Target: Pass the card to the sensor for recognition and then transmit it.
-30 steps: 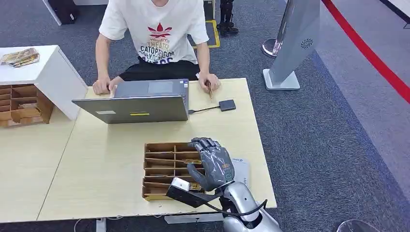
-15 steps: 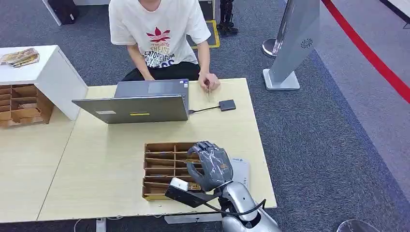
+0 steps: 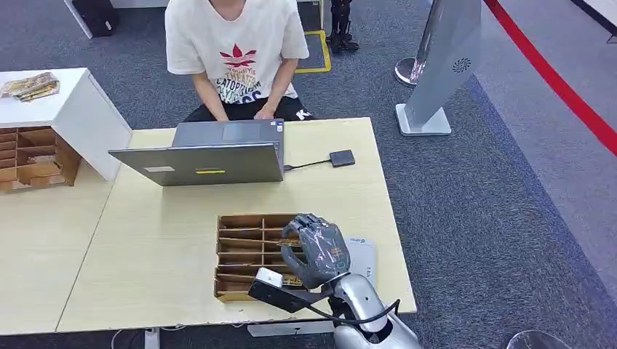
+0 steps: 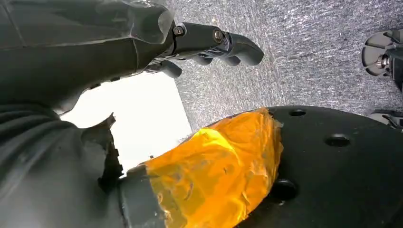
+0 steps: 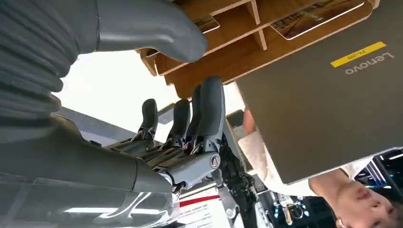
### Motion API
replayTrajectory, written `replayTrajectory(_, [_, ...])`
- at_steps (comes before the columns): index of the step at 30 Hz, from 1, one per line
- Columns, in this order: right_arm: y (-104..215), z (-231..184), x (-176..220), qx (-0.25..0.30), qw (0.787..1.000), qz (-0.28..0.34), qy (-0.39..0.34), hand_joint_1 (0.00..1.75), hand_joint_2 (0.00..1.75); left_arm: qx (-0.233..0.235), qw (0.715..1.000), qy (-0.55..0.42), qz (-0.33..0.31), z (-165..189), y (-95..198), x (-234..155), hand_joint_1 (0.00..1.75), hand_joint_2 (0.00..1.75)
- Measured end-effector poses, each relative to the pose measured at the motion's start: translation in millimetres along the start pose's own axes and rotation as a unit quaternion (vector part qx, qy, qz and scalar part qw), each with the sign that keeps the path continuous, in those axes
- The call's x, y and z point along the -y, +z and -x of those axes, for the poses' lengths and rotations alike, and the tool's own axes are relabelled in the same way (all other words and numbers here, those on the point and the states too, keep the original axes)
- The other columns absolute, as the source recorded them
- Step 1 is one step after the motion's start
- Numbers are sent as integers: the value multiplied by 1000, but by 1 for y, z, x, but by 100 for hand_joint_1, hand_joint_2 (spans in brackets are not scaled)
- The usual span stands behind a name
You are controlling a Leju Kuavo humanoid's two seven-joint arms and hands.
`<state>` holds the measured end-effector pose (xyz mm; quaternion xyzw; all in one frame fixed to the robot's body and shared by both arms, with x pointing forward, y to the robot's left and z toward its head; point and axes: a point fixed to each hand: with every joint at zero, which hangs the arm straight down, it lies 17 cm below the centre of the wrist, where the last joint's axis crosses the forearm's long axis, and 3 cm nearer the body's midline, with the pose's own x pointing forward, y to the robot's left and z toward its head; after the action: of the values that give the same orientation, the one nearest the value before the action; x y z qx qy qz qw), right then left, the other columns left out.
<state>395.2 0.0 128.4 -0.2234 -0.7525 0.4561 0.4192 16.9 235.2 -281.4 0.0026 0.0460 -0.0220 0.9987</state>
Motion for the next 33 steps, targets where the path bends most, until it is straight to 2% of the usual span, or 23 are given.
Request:
replayTrajectory(3, [0, -1, 0, 0, 1000, 0, -1, 93, 175, 0, 1000, 0, 0, 0, 0, 0, 0, 0])
replayTrajectory(6, [0, -1, 0, 0, 1000, 0, -1, 99, 175, 0, 1000, 0, 0, 0, 0, 0, 0, 0])
replayTrajectory(7, [-1, -1, 0, 0, 1000, 0, -2, 91, 175, 0, 1000, 0, 0, 0, 0, 0, 0, 0])
replayTrajectory(9, [0, -1, -2, -1, 1000, -3, -4, 96, 175, -1, 1000, 1, 0, 0, 0, 0, 0, 0])
replayTrajectory(14, [-1, -5, -4, 1, 1000, -8, -10, 87, 175, -1, 1000, 2, 0, 0, 0, 0, 0, 0])
replayTrajectory(17, [-1, -6, -5, 2, 1000, -10, -12, 94, 175, -1, 1000, 2, 0, 0, 0, 0, 0, 0])
replayTrajectory(18, [-1, -6, -6, 2, 1000, -11, -13, 91, 175, -1, 1000, 2, 0, 0, 0, 0, 0, 0])
replayTrajectory(19, [-1, -6, -6, 1, 1000, -11, -14, 96, 175, -1, 1000, 3, 0, 0, 0, 0, 0, 0])
replayTrajectory(22, [-1, -8, -7, 2, 1000, -12, -17, 96, 175, -2, 1000, 5, 0, 0, 0, 0, 0, 0])
replayTrajectory(25, [-2, -12, -5, 6, 1000, -9, -20, 87, 175, -3, 1000, 7, 1, 0, 0, 0, 0, 0])
replayTrajectory(31, [-2, -26, 1, 20, 999, -4, -35, 89, 175, -3, 1000, 12, 2, 0, 0, 1, 0, 0])
replayTrajectory(33, [-1, -28, 0, 22, 999, -8, -37, 96, 175, -3, 1000, 12, 2, 0, 0, 1, 0, 0])
